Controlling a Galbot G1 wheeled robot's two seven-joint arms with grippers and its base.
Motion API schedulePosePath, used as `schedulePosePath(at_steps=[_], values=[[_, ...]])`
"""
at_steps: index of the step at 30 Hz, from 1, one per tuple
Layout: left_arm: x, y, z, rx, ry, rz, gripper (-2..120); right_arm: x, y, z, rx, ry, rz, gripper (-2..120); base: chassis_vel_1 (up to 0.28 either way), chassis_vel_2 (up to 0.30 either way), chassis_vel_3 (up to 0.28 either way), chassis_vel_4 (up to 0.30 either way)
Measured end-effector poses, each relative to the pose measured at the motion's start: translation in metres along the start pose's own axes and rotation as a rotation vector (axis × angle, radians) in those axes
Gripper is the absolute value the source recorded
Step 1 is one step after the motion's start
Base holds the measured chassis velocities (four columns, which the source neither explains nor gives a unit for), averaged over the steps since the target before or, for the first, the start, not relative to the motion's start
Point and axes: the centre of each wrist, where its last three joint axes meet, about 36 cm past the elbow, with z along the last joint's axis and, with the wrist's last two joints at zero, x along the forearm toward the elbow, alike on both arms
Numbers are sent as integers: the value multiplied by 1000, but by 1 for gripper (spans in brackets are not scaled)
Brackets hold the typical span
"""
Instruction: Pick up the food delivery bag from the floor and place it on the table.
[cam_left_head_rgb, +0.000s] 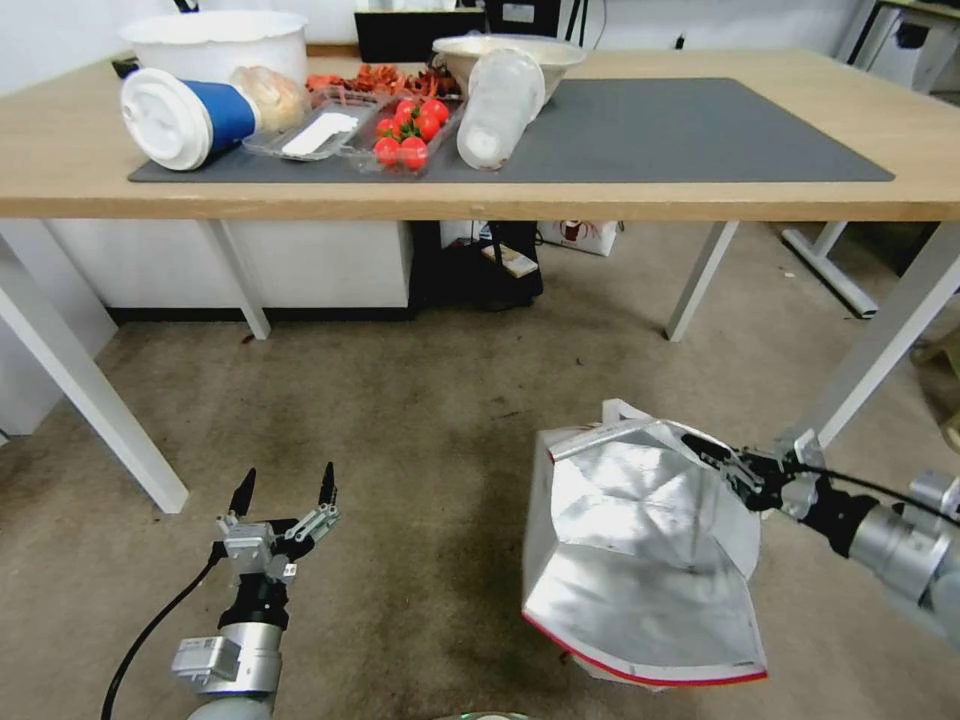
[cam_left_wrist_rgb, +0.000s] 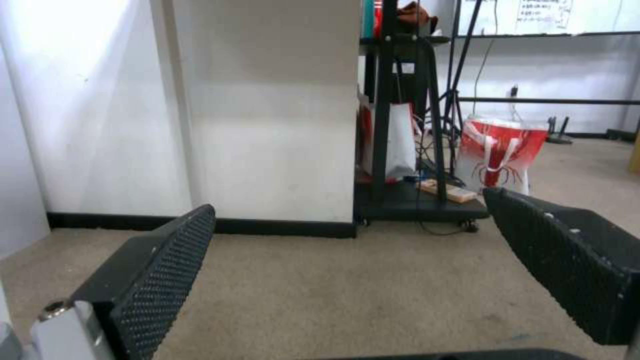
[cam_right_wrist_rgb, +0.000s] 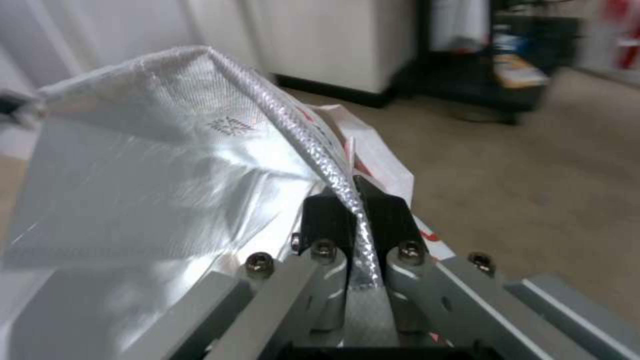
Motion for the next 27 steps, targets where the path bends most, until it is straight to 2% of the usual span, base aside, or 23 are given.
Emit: schedulePosePath(at_steps=[3, 9, 11, 16, 18, 27], values=[[0, 0, -1, 0, -1, -4, 100, -10, -4, -13, -37, 7, -87, 0, 0, 0, 0, 0], [0, 1, -2, -2, 1, -11, 100, -24, -1, -19, -105, 34, -161, 0, 0, 0, 0, 0], [-1, 0, -4, 0, 9, -19, 100, -35, 3, -17, -164, 48, -232, 0, 0, 0, 0, 0], [-1, 0, -4, 1, 15, -24, 100, -39, 5, -16, -185, 53, -266, 0, 0, 0, 0, 0], [-3, -2, -7, 6, 26, -32, 100, -46, 6, -13, -215, 66, -320, 0, 0, 0, 0, 0], [-3, -2, -8, 14, 30, -43, 100, -46, 10, -13, -233, 72, -361, 0, 0, 0, 0, 0]])
